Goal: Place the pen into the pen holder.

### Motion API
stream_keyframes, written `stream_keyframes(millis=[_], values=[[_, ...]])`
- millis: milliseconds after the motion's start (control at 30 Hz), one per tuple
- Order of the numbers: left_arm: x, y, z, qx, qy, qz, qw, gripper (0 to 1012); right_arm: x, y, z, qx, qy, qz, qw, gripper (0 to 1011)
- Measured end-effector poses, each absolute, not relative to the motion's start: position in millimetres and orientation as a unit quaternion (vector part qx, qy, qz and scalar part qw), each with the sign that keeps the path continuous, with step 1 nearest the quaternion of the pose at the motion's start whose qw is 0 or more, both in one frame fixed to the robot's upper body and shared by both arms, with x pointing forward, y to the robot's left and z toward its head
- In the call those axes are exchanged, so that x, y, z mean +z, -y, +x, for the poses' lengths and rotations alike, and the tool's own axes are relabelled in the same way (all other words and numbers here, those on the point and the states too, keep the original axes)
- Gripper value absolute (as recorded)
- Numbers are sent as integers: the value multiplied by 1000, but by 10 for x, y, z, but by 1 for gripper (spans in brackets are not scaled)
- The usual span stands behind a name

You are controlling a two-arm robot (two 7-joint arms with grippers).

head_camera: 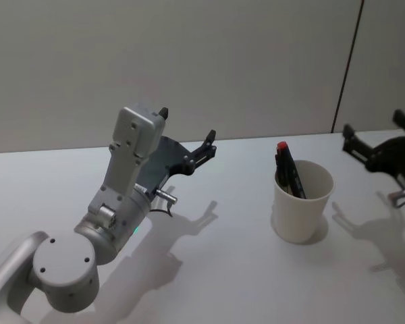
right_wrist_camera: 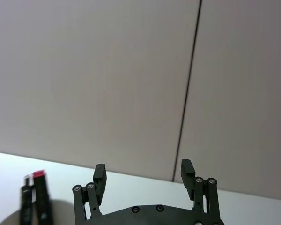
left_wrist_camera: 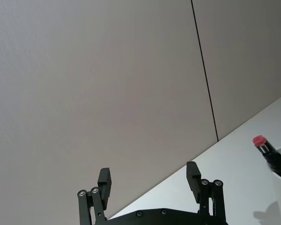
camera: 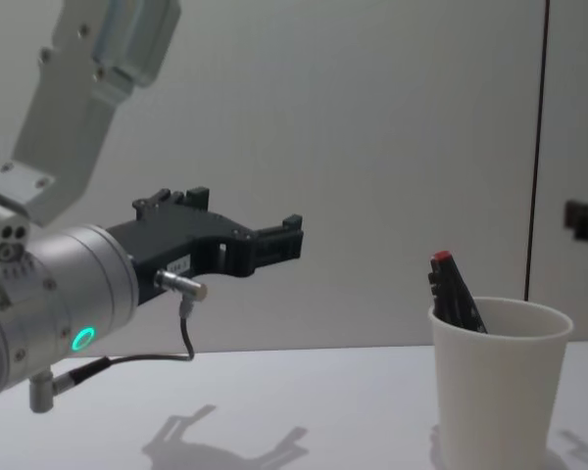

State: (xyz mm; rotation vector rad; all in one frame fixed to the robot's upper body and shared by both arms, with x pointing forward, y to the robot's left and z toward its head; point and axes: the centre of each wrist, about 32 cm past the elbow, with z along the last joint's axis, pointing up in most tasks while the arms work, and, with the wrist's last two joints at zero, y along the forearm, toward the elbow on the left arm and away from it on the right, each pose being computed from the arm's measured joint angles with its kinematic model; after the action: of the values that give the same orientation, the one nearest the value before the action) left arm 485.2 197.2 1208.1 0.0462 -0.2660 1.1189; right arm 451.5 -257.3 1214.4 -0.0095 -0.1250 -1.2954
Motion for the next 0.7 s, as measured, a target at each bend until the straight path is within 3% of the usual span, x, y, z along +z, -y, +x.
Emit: stream_keyframes(millis=[333, 700], values=[[12044, -1982, 4917, 531, 127, 29, 837, 1001, 11911, 2395, 4443, -580, 37, 10, 814, 1001], [12044, -1984, 4920, 531, 127, 29, 837, 1001, 11885, 2372, 4433, -577, 35, 12, 816, 1001]])
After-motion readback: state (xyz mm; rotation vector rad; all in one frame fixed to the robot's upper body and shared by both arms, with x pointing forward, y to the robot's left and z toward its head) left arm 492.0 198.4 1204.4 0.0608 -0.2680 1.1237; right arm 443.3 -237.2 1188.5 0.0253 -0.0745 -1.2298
